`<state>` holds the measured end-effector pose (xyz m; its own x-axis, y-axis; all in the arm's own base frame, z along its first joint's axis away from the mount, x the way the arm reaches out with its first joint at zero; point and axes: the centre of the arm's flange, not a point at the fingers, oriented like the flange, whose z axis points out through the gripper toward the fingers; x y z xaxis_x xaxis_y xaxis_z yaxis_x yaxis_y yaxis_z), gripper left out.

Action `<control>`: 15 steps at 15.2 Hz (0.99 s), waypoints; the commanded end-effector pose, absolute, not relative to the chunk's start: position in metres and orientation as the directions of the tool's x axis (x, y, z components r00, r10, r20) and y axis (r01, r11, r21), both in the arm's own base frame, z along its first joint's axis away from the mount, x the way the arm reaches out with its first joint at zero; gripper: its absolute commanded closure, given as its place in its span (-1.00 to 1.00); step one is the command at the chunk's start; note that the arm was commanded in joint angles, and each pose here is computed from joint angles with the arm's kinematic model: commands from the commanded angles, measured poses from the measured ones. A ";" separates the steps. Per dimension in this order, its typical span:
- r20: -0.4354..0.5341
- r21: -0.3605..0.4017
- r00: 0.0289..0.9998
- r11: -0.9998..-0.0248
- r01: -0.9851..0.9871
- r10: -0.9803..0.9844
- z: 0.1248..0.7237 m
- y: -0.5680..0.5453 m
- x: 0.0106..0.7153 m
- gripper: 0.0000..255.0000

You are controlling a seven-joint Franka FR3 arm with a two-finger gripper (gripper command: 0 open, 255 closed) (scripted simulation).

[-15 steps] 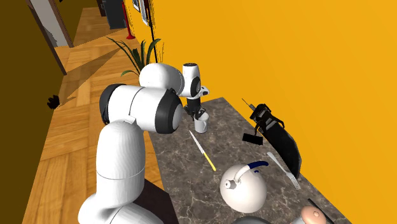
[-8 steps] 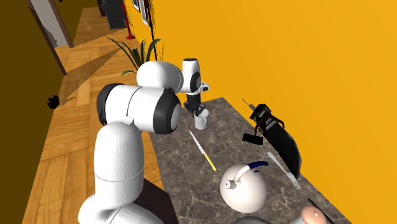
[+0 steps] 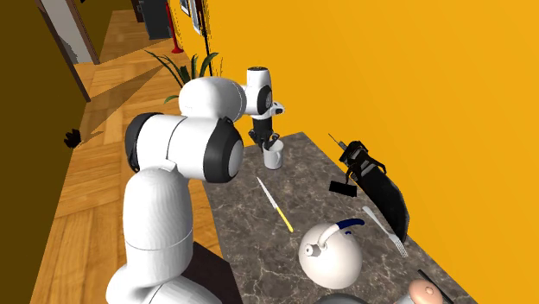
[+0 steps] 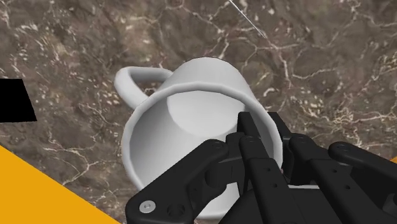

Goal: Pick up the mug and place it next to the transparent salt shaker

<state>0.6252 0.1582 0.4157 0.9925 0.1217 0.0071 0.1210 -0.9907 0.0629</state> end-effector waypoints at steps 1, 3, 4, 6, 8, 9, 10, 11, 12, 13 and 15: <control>0.007 0.063 0.993 -0.991 0.121 0.122 0.427 0.158 0.626 1.00; 0.007 0.063 0.993 -0.991 0.121 0.122 0.437 0.158 0.626 1.00; 0.007 0.063 0.993 -0.991 0.121 0.122 0.443 0.158 0.626 1.00; 0.007 0.063 0.993 -0.991 0.121 0.122 0.453 0.158 0.626 1.00; 0.007 0.063 0.993 -0.991 0.121 0.122 0.464 0.158 0.626 1.00; 0.007 0.063 0.993 -0.991 0.121 0.122 0.469 0.158 0.626 1.00; 0.007 0.063 0.993 -0.991 0.121 0.122 0.474 0.158 0.626 1.00; 0.007 0.063 0.993 -0.991 0.121 0.122 0.480 0.158 0.626 1.00; 0.007 0.063 0.993 -0.991 0.121 0.122 0.485 0.158 0.626 1.00; 0.007 0.063 0.993 -0.991 0.121 0.122 0.490 0.158 0.626 1.00; 0.007 0.063 0.993 -0.991 0.121 0.122 0.501 0.158 0.626 1.00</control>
<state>0.6256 0.1573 0.4960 0.9925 0.1218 0.0072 0.1211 -0.9906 0.0630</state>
